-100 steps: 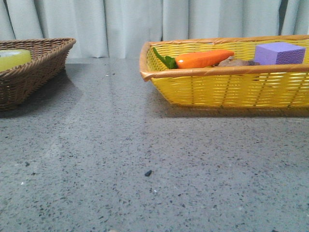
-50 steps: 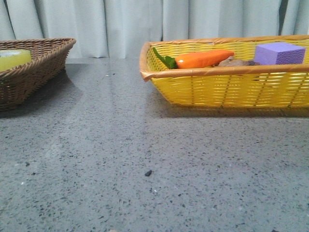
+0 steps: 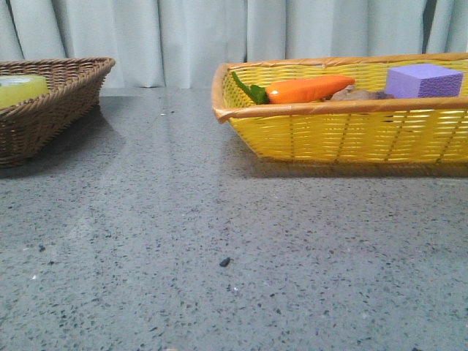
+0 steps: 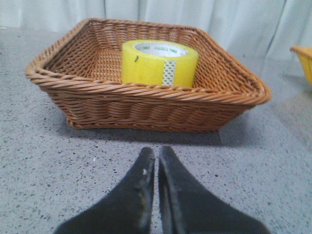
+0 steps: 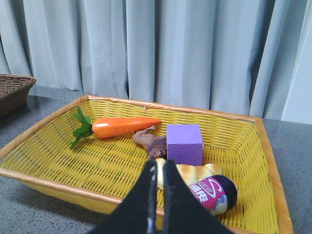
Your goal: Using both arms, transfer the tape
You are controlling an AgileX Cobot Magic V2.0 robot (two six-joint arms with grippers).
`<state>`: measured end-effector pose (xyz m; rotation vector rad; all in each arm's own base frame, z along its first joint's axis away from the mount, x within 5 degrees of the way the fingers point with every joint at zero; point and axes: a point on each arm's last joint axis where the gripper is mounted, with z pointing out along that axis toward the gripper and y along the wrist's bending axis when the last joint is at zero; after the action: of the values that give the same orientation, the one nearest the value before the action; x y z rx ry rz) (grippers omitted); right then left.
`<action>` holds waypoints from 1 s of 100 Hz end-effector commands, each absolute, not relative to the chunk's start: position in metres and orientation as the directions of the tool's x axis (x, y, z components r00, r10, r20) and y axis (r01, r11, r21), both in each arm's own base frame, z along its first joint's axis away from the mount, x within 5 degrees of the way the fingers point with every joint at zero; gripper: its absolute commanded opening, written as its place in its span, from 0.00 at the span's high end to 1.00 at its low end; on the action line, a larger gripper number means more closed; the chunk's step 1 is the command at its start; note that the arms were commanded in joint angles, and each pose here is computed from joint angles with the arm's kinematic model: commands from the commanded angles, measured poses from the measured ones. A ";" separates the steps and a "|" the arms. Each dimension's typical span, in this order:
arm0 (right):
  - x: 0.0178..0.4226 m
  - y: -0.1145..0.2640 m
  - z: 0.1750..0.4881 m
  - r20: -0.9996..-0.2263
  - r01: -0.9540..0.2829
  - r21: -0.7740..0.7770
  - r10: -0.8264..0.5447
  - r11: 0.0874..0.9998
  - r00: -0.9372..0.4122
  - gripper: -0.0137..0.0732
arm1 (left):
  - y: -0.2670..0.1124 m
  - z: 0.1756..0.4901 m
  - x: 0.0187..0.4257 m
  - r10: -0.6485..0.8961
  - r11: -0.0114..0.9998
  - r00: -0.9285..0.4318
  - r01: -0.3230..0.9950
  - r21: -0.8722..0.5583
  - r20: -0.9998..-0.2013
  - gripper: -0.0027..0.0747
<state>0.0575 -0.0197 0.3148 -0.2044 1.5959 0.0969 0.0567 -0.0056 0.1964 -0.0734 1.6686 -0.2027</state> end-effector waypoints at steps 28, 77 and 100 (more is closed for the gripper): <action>0.057 -0.020 0.326 -0.994 -0.188 -0.103 -0.097 0.977 0.040 0.92 | -0.003 0.186 0.053 -0.137 0.988 -0.164 0.042 -0.146 -0.977 0.99; 0.057 -0.020 0.326 -0.994 -0.188 -0.103 -0.097 0.977 0.040 0.92 | -0.003 0.184 0.053 -0.132 0.989 -0.191 0.036 -0.141 -0.973 0.99; 0.057 -0.020 0.326 -0.994 -0.188 -0.103 -0.097 0.977 0.040 0.92 | -0.003 0.184 0.053 -0.132 0.989 -0.191 0.036 -0.141 -0.973 0.99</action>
<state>0.0576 -0.0197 0.3144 -0.2049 1.5971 0.0950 0.0533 -0.0029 0.1824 -0.0680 1.8164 -0.1424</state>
